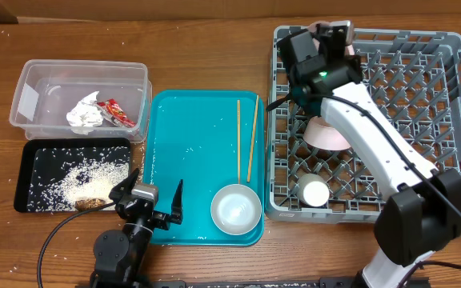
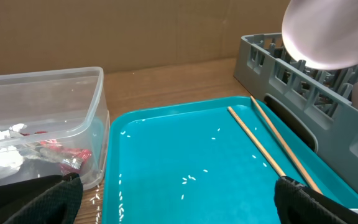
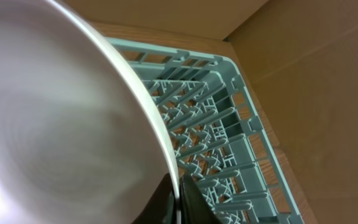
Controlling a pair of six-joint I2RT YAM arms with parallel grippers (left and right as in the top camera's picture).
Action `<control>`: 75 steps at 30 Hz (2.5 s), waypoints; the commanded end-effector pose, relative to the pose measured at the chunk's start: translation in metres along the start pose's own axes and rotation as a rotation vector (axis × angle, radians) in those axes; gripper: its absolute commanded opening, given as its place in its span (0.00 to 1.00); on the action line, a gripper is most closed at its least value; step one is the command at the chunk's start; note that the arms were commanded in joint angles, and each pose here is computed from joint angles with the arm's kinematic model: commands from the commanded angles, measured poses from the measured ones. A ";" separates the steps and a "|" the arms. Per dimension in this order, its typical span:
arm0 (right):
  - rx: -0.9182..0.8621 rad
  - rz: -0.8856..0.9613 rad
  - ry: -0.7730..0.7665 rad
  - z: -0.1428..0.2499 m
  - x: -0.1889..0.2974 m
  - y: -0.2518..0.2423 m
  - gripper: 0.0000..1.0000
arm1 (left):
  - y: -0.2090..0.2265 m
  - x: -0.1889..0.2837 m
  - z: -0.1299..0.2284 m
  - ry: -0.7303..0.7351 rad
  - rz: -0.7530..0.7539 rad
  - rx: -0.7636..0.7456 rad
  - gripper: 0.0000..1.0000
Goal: Sort waste into correct bins and load items into the dishwasher
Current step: 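Carry the white plate with the right gripper and stand it in the rack, then reach the right gripper to the white bowl on the teal tray and grasp it, then carry the white bowl with the right gripper and place it in the rack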
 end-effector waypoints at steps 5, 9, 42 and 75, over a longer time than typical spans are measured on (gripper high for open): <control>0.090 -0.036 -0.021 0.006 0.025 0.014 0.38 | -0.003 0.000 -0.001 -0.009 0.015 0.004 1.00; 0.136 -0.077 -0.043 0.012 0.048 0.026 0.42 | -0.003 0.000 -0.001 -0.009 0.015 0.004 1.00; 0.781 -1.248 0.617 0.242 0.167 0.128 0.43 | -0.003 0.000 -0.001 -0.009 0.015 0.004 1.00; -0.407 0.137 0.261 0.044 0.056 -0.154 0.04 | -0.003 0.000 -0.001 -0.009 0.015 0.004 1.00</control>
Point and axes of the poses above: each gripper's point midway between its finger pads, its own x axis back along the fingers, its own y axis along the line the jaws close on, z = x × y, the point moved 3 cm from there along x, back along the fingers, and after that the axes turned 9 degrees about -x, right-handed, at the moved point
